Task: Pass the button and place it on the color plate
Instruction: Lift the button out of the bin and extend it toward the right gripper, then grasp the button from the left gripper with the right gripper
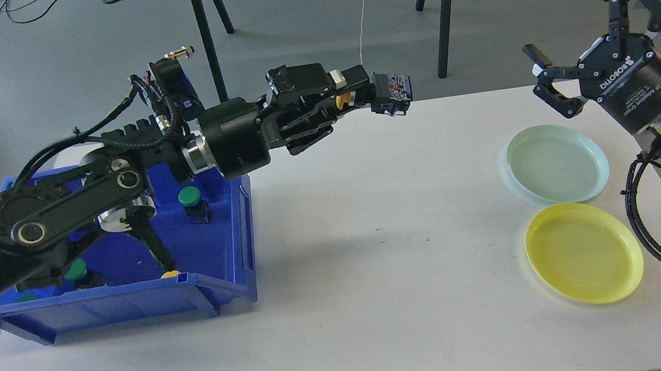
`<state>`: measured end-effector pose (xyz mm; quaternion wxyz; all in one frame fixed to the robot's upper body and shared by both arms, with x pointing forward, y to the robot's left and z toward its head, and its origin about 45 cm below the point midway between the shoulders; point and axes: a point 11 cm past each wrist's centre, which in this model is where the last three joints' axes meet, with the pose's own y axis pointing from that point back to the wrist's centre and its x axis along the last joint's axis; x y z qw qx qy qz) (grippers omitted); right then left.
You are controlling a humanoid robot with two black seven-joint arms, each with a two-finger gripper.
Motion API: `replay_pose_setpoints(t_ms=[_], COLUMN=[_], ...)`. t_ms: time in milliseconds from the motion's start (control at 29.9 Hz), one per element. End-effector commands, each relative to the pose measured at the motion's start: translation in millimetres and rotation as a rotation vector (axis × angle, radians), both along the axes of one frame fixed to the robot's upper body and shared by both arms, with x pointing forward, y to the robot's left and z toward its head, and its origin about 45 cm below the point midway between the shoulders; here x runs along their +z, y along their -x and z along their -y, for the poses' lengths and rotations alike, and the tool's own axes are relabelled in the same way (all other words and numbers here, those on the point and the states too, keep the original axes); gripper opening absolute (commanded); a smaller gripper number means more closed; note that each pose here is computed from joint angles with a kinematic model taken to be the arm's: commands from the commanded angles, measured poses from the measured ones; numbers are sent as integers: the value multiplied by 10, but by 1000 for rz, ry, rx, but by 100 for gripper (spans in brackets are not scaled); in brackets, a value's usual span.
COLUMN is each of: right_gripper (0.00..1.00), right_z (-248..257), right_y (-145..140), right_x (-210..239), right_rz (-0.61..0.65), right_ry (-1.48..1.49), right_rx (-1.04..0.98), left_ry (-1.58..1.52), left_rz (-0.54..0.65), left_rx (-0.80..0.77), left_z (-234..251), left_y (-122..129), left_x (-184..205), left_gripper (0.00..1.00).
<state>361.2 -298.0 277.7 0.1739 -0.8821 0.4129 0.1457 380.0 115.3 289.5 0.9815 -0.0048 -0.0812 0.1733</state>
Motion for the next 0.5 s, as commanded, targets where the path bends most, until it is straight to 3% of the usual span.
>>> replay_pose_setpoints(t_ms=[0,468], right_gripper=[99,99], right_z=[-379,-841], right_y=[109,105], right_x=[-44,27], right_rz=[20,47], right_ry=[57,45], right_rx=[127,248], left_ry=[10,14], left_rz=[-4,-6], left_rx=[0,-6], left_z=[16,42], left_y=[-6,4], left_x=[2,0], left_gripper=[6,6])
